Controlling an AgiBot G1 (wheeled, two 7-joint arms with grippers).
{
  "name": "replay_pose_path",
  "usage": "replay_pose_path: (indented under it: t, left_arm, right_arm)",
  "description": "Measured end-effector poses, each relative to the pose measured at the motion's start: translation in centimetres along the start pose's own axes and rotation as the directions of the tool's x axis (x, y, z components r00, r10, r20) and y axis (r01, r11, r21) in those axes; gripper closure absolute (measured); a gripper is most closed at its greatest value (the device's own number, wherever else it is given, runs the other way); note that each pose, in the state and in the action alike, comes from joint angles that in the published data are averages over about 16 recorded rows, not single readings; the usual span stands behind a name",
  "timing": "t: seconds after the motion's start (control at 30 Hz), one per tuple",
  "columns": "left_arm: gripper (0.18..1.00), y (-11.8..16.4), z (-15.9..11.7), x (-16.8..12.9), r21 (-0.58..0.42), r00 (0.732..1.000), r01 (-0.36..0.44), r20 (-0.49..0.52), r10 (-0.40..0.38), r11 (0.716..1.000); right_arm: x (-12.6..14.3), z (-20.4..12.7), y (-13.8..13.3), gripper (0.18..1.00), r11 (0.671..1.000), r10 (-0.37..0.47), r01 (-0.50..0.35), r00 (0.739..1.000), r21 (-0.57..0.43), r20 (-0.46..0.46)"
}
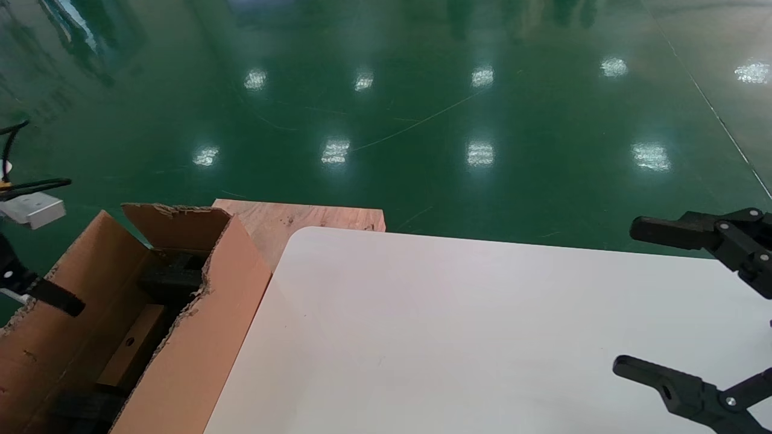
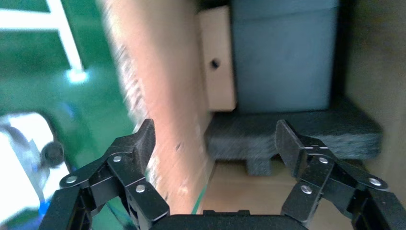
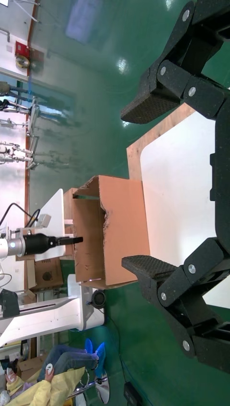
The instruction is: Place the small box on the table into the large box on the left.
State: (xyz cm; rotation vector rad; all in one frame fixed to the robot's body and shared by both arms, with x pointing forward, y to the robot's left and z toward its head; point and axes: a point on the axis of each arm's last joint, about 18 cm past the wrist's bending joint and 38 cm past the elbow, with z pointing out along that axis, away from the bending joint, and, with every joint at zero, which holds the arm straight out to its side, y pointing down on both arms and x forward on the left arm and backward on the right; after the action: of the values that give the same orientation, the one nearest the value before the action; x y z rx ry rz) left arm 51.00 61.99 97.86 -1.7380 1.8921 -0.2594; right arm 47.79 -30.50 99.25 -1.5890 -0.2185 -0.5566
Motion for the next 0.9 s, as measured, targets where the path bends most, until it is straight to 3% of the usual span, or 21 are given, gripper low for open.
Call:
replay_pose_path:
  t: [0.17, 0.4, 0.63, 0.9]
  left_arm:
    - [0.266, -3.1, -1.2, 2.5, 0.076, 0.991, -0.124, -0.045, 0.128, 0.989]
    - [0.210, -7.0, -3.2, 6.5, 0.174, 0.955, -0.265, -0.087, 0.282, 0.949]
    - [0.187, -8.7, -4.0, 9.0, 0.220, 0.930, -0.321, -0.113, 0.351, 0.921]
    - [0.184, -9.5, -3.0, 12.2, 0.285, 0.885, -0.365, -0.188, 0.425, 0.886]
  right_arm:
    - [0.0, 0.0, 0.0, 0.178, 1.000, 0.000, 0.000, 1.000, 0.000, 0.000]
    - [0.0, 0.0, 0.0, 0.178, 1.000, 0.000, 0.000, 1.000, 0.000, 0.000]
    - [0.0, 0.0, 0.0, 0.178, 1.000, 0.000, 0.000, 1.000, 0.000, 0.000]
    - [0.0, 0.0, 0.0, 0.178, 1.000, 0.000, 0.000, 1.000, 0.000, -0.001]
